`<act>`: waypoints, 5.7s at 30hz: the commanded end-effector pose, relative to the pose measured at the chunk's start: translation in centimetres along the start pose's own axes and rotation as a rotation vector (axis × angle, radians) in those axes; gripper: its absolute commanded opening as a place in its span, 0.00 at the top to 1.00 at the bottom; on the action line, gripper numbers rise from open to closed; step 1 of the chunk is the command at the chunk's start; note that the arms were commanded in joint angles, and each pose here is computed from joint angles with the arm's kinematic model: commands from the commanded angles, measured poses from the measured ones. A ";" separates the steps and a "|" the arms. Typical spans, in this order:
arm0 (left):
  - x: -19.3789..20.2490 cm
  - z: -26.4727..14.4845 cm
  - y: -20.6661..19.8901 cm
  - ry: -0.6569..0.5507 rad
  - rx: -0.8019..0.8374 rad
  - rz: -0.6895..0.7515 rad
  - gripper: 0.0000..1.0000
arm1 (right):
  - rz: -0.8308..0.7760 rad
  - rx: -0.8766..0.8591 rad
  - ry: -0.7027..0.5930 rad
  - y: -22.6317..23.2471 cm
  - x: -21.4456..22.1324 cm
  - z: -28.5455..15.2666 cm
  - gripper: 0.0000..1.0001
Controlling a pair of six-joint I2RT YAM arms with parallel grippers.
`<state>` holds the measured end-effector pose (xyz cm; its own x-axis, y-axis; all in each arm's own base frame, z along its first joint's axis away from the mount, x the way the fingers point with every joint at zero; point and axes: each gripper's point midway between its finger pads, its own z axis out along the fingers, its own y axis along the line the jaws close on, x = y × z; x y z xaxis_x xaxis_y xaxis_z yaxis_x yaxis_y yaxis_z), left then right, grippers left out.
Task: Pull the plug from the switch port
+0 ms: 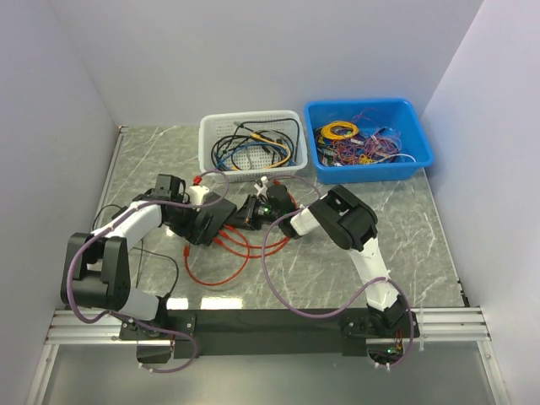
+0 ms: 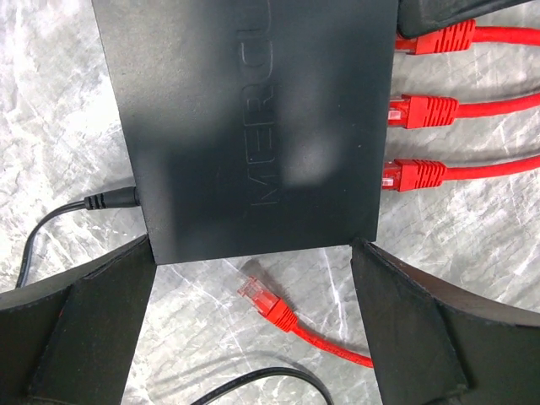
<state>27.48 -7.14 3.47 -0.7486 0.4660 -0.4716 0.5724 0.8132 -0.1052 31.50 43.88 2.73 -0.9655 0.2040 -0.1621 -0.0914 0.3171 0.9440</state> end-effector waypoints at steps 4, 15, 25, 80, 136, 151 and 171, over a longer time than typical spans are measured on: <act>-5.2 -1.0 -5.1 -0.128 0.217 0.132 0.01 | -0.080 0.051 0.004 -0.3 1.0 -0.2 1.00; -8.9 -2.8 -5.2 -0.218 0.186 0.148 0.01 | -0.090 0.061 -0.009 -0.2 1.2 -0.4 1.00; -7.9 -0.9 -3.0 -0.166 -0.011 0.149 0.01 | -0.093 0.076 -0.021 0.2 1.2 -0.6 1.00; 1.6 3.0 -1.2 0.060 -0.024 0.119 0.02 | -0.052 0.088 0.056 -3.4 3.6 1.3 0.63; 0.0 1.4 -2.5 0.040 0.057 0.147 0.01 | -0.382 0.157 -0.086 6.1 1.2 -6.1 1.00; -4.6 -5.7 -2.2 -0.125 0.003 0.142 0.01 | -0.566 -0.126 -0.151 23.1 2.1 -14.9 1.00; -4.4 -6.5 2.5 -0.145 -0.111 0.016 0.01 | -0.825 -0.202 -0.745 39.0 -20.7 -23.3 1.00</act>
<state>28.95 -5.31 9.91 -0.6895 0.4480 -0.5691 0.5590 0.8288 -0.0248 37.21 29.43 50.18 -0.2194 0.4936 -0.8416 -0.7582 0.4566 0.4655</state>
